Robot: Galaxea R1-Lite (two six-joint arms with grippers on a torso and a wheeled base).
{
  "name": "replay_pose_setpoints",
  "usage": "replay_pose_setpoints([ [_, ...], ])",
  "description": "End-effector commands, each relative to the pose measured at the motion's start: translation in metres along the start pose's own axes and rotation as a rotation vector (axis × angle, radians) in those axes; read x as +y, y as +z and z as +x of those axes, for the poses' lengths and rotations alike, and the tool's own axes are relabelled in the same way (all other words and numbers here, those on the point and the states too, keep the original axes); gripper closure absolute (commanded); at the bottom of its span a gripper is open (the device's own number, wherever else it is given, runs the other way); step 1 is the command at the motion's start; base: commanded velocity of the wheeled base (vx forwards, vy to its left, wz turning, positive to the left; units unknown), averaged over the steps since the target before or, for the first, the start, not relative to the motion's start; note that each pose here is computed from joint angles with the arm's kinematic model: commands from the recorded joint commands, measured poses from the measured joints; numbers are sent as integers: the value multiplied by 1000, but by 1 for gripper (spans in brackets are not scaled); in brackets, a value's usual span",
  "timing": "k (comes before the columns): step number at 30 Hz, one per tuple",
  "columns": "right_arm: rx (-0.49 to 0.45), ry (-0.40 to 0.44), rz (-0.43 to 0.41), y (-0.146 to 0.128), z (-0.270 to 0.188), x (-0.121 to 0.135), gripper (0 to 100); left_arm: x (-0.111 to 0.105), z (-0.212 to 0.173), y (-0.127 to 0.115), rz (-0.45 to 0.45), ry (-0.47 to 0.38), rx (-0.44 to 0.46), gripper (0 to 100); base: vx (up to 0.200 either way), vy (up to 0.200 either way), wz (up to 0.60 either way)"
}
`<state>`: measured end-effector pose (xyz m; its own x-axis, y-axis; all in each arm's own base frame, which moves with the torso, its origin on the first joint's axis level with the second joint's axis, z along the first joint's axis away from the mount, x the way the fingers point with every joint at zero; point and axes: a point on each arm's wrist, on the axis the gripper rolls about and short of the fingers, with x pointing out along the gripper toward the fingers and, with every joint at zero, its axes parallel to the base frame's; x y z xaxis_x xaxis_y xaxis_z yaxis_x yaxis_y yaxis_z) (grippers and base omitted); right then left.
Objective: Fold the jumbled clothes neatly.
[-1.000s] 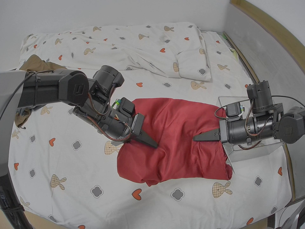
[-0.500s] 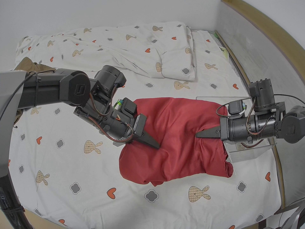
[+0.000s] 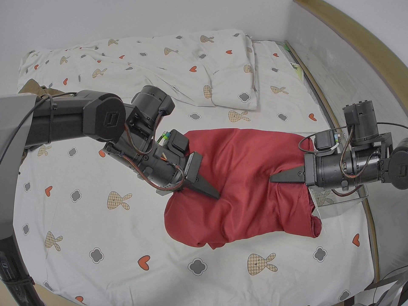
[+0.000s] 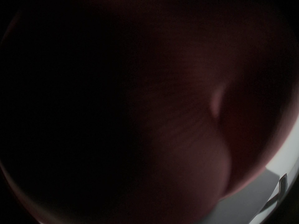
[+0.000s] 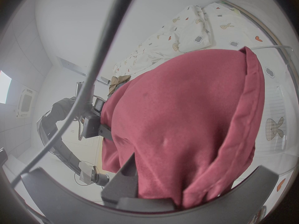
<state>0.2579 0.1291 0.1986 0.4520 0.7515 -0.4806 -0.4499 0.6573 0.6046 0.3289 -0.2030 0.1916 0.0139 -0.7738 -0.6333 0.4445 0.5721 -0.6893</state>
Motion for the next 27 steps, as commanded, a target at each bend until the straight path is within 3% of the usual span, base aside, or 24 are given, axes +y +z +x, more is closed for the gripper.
replay_pose_setpoints([
  [1,3,6,-4,-2,-1,2,100,1,2,0,-3,0,4,100,0,0,0],
  [4,12,7,-4,-4,0,2,100,2,2,0,-11,1,6,100,0,0,0],
  [22,-4,8,-14,-11,-13,7,100,-3,7,-1,6,-6,16,100,0,-200,0],
  [27,-28,-22,-14,-9,-16,7,100,-7,7,1,21,-12,10,100,0,0,0],
])
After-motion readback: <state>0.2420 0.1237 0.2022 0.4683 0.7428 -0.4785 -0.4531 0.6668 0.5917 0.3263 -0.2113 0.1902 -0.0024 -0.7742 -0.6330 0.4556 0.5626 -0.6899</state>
